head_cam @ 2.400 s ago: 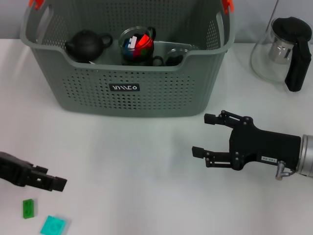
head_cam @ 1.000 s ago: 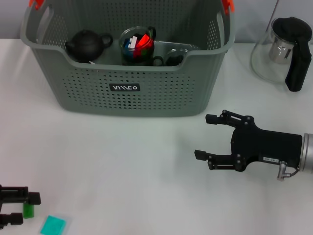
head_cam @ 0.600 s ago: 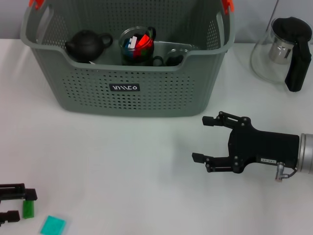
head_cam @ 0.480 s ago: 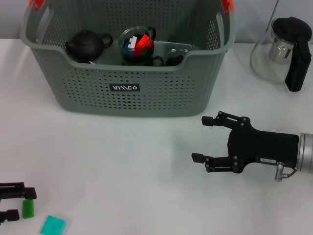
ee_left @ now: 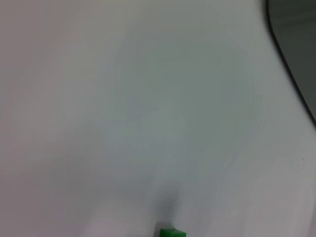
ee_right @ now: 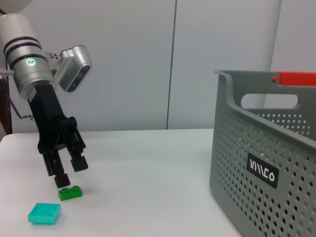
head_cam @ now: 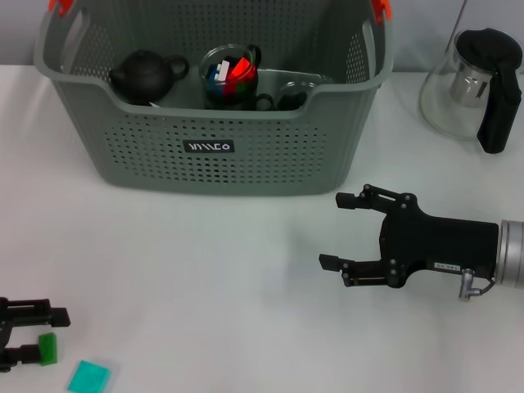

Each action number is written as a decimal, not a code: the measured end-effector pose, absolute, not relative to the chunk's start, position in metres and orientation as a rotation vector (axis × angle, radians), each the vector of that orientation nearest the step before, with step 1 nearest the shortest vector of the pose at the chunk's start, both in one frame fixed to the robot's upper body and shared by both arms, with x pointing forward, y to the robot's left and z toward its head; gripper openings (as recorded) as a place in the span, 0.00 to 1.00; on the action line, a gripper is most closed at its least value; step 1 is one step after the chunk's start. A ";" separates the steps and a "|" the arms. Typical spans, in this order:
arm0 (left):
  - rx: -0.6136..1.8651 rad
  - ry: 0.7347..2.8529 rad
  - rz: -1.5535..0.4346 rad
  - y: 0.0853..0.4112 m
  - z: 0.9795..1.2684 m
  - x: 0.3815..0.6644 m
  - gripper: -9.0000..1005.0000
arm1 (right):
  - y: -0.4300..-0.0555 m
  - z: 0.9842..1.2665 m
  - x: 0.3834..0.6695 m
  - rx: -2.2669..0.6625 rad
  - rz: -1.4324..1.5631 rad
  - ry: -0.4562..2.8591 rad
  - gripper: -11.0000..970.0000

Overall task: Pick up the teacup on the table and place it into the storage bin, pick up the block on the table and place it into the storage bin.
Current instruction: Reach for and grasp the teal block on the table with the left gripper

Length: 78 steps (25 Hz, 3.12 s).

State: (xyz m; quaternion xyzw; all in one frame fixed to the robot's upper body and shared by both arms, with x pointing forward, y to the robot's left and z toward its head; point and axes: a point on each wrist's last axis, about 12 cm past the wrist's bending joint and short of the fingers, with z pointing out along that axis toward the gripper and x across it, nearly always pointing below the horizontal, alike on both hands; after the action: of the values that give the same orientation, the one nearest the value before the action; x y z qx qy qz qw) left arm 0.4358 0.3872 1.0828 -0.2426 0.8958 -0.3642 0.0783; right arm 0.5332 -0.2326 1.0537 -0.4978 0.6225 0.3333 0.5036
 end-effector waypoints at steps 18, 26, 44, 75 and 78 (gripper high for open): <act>-0.720 2.695 -1.122 0.379 1.077 0.441 0.76 | -0.232 1.055 0.535 -1.212 0.793 1.493 0.97; -0.639 2.716 -1.117 0.363 1.074 0.464 0.76 | -0.231 1.056 0.536 -1.217 0.793 1.489 0.97; -0.389 2.701 -1.247 0.369 1.088 0.448 0.76 | -0.227 1.057 0.538 -1.234 0.808 1.481 0.97; -0.325 2.730 -1.196 0.341 1.074 0.490 0.76 | -0.229 1.052 0.532 -1.233 0.813 1.496 0.97; -0.226 2.711 -1.195 0.330 1.083 0.505 0.76 | -0.228 1.052 0.532 -1.233 0.815 1.497 0.97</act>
State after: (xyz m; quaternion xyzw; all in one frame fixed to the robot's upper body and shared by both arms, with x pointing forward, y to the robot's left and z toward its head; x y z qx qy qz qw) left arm 0.5053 0.3296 1.0834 -0.0759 0.9090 -0.4009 0.0851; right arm 0.5319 -0.2283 1.0521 -0.5087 0.6180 0.3365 0.4960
